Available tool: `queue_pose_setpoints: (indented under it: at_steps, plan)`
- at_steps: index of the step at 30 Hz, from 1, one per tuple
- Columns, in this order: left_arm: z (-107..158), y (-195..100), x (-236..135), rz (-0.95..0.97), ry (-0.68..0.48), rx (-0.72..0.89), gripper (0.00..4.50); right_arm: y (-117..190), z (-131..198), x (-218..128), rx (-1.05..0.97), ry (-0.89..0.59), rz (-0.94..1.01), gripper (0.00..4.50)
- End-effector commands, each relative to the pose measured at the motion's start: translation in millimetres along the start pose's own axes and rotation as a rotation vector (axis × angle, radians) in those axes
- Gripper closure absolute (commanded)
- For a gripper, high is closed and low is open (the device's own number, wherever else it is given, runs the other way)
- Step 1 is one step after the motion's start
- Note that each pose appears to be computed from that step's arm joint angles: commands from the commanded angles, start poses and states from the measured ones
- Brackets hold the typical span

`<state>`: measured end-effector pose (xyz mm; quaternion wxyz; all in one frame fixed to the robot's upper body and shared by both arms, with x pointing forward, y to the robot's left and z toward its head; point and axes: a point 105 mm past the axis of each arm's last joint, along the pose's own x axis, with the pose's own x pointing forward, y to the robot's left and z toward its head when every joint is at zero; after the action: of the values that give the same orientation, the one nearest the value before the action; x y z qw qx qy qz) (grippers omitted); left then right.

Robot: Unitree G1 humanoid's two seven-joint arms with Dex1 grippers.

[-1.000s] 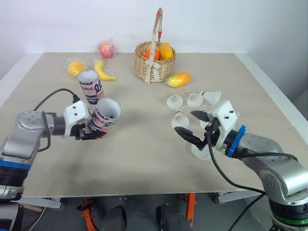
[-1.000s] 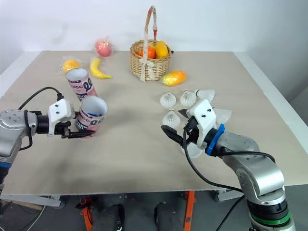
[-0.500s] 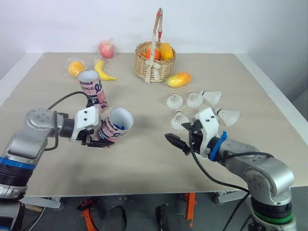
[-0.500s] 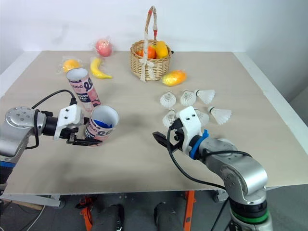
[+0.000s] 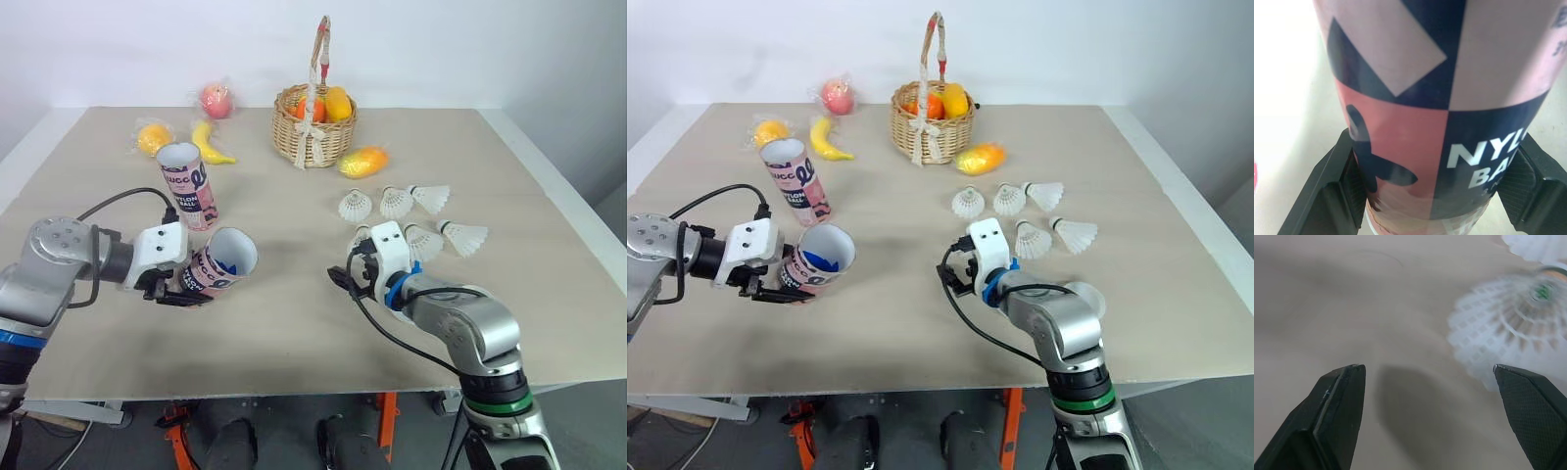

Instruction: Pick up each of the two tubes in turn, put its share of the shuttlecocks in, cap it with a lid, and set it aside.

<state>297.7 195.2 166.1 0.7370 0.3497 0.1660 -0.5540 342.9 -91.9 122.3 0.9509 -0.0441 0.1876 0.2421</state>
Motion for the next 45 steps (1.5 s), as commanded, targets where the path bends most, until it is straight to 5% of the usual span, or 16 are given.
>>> queue_pose_setpoints:
  at_steps: [1, 21, 30, 31, 38, 45]
  plan:
    - [7, 0, -7, 0.016, -0.016, 0.020, 1.22, -6, 16, -2, -0.039, -0.069, -0.029, 0.00]
    - [5, -7, -5, 0.027, -0.029, -0.016, 1.22, -28, 21, 2, -0.138, -0.052, -0.176, 0.00]
    - [8, -10, -6, 0.028, -0.036, -0.022, 1.30, -36, 21, -1, -0.131, -0.061, -0.205, 4.19]
    - [8, -10, -6, 0.027, -0.037, -0.023, 1.30, -34, 22, -2, -0.137, -0.063, -0.196, 4.39]
    - [8, -10, -5, 0.022, -0.037, -0.029, 1.30, -16, 37, -19, -0.203, -0.122, -0.107, 4.39]
    - [6, -10, -4, 0.014, -0.031, -0.036, 1.30, 42, 79, -72, -0.581, -0.389, 0.352, 4.39]
